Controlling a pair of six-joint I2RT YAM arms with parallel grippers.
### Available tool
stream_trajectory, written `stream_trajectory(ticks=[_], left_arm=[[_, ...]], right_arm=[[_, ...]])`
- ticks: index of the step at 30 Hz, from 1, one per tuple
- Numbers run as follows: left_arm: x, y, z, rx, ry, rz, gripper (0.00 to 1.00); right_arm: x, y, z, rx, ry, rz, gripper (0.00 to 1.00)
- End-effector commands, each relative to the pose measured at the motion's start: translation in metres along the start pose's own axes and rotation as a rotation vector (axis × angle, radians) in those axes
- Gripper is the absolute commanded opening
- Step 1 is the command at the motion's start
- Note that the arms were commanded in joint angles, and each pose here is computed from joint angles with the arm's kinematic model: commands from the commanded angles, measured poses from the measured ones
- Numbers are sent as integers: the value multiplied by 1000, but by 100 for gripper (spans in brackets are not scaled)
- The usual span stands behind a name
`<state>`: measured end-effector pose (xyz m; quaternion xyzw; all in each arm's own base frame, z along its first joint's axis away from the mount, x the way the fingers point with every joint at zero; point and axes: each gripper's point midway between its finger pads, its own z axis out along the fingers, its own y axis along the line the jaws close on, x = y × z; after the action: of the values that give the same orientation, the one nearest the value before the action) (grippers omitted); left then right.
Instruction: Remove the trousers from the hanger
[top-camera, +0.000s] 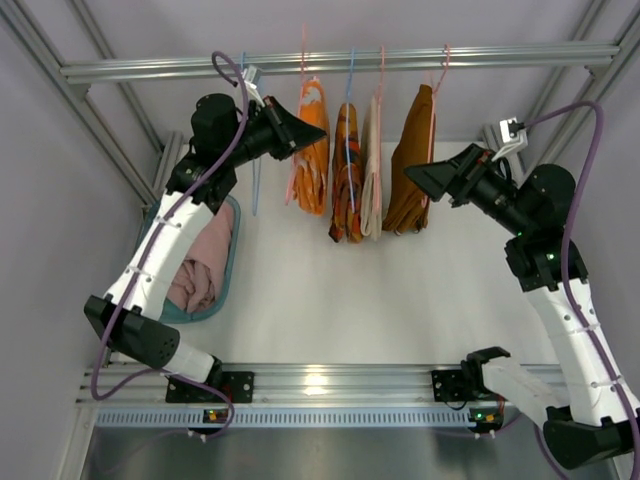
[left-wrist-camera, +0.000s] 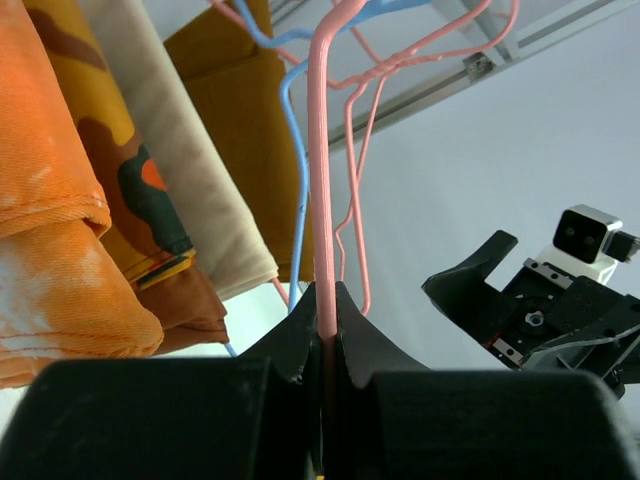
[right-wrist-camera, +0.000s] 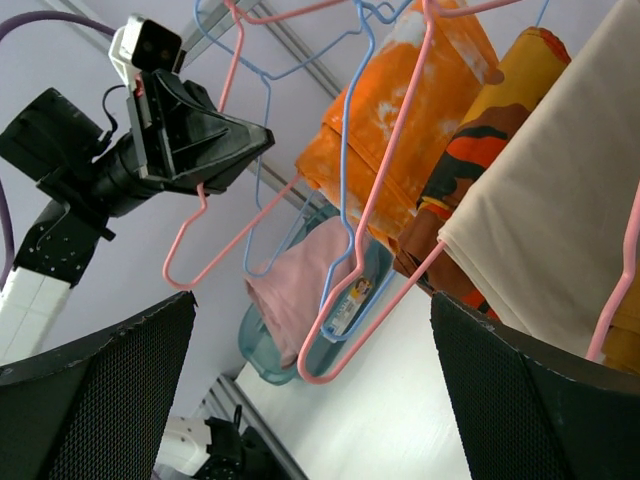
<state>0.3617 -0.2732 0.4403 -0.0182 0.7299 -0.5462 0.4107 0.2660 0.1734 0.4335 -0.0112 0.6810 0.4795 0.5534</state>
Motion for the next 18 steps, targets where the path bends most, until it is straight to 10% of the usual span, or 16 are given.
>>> stream_trajectory(ticks=[1,18], left_arm=[[-55,-107,-52,252,-247,278,0],[0,-74,-113,148,-225,462,0]], right_arm=[[-18,17,1,-81,-54,-30,99],[-21,69,22,-243,-26,13,99]])
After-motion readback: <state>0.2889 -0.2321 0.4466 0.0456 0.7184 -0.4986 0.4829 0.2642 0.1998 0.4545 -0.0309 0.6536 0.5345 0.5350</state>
